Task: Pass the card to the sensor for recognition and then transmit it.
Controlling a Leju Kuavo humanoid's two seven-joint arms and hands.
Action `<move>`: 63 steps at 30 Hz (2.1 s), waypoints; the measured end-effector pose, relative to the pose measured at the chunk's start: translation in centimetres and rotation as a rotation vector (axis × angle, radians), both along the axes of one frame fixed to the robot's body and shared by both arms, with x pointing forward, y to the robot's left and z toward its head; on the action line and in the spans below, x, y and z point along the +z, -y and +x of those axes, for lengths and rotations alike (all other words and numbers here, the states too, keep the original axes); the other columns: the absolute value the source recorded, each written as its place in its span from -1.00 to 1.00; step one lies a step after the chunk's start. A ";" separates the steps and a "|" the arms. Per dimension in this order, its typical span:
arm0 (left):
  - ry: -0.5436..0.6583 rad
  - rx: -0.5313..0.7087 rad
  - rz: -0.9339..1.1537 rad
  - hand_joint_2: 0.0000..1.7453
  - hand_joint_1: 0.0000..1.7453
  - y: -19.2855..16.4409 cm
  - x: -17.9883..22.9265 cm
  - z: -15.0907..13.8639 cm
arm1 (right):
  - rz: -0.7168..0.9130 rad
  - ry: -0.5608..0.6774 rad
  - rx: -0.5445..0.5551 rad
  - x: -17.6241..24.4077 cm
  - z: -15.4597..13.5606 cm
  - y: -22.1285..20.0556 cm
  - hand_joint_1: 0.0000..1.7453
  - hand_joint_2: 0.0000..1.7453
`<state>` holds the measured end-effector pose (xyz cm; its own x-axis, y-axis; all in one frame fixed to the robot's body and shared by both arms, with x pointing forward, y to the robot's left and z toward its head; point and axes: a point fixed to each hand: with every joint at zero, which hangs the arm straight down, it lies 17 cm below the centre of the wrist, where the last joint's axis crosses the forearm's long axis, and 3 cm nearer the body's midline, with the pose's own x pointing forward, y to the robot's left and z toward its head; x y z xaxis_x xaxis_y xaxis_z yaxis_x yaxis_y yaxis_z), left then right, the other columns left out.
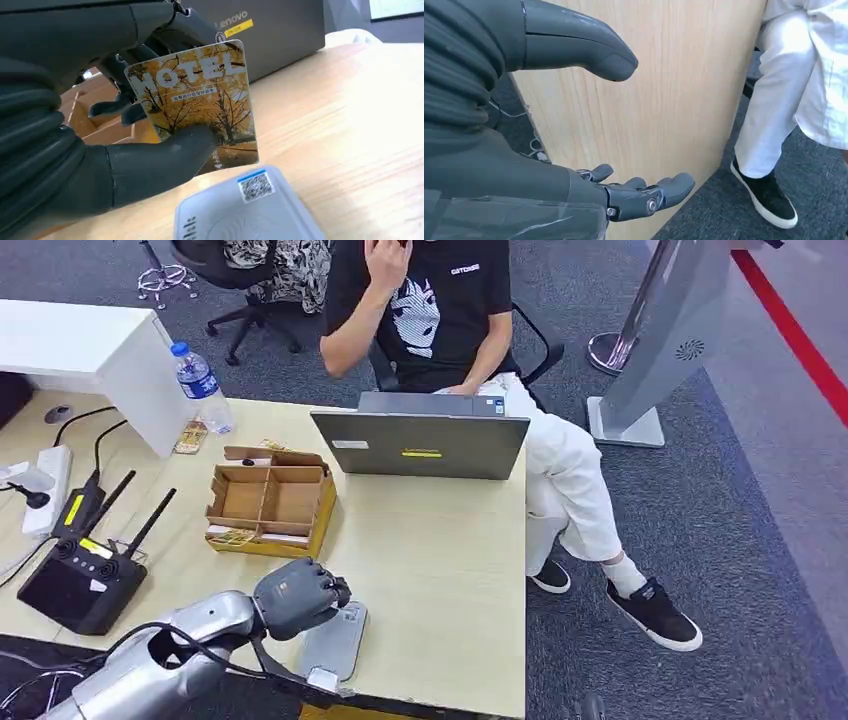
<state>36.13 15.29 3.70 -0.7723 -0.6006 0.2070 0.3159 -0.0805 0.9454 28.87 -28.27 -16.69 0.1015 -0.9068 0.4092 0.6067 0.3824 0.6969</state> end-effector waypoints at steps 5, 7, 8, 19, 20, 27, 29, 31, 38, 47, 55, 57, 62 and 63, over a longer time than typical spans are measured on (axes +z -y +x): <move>-0.012 -0.003 0.015 1.00 1.00 -0.5 -0.3 -0.1 | -0.002 0.000 0.004 0.0 0.0 -0.1 -1.00 1.00; -0.019 -0.007 0.021 1.00 1.00 -0.5 -0.5 -0.3 | -0.003 -0.001 0.010 0.0 0.0 -0.1 -1.00 1.00; -0.025 -0.008 0.025 1.00 1.00 -0.6 -0.7 -0.4 | -0.004 -0.002 0.015 0.0 0.0 -0.2 -1.00 1.00; -0.081 -0.010 0.073 1.00 1.00 -0.9 -2.4 -1.0 | -0.003 0.001 0.020 0.1 0.4 -0.3 -1.00 1.00; -0.084 -0.009 0.077 1.00 1.00 -1.0 -2.6 -1.0 | -0.003 0.001 0.021 0.1 0.5 -0.3 -1.00 1.00; -0.040 0.003 0.061 1.00 1.00 -0.9 -2.4 -0.4 | -0.006 -0.001 0.018 0.2 0.6 -0.2 -1.00 1.00; -0.028 0.004 0.054 1.00 1.00 -0.6 -2.3 -0.3 | -0.007 -0.001 0.017 0.2 0.6 -0.2 -1.00 1.00; 0.021 0.002 0.035 1.00 1.00 0.0 -1.8 -0.1 | -0.009 0.001 0.013 0.2 0.6 -0.1 -1.00 1.00; 0.286 0.106 -0.051 1.00 1.00 3.4 2.6 2.7 | -0.017 0.000 0.000 0.1 0.4 0.1 -1.00 1.00; 0.451 0.394 -0.164 1.00 1.00 -2.3 10.2 9.4 | -0.021 -0.013 0.010 -0.1 0.1 -0.1 -1.00 1.00; 0.461 0.431 -0.179 1.00 1.00 -3.3 10.9 10.1 | -0.022 -0.013 0.012 -0.1 0.1 -0.1 -1.00 1.00; 0.469 0.472 -0.194 1.00 1.00 -4.1 11.4 10.5 | -0.022 -0.015 0.014 -0.1 0.1 -0.2 -1.00 1.00; 0.476 0.687 -0.272 1.00 1.00 -12.4 14.4 13.7 | -0.018 -0.025 0.040 -0.3 0.1 -0.7 -1.00 1.00; 0.476 0.697 -0.274 1.00 1.00 -12.9 14.4 13.8 | -0.018 -0.026 0.040 -0.3 0.1 -0.8 -1.00 1.00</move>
<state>49.90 28.21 18.07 -0.2904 -0.9430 0.1627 -0.2226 0.2320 0.9469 29.01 -27.51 -16.99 0.1485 -0.8942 0.4224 0.6081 0.4194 0.6740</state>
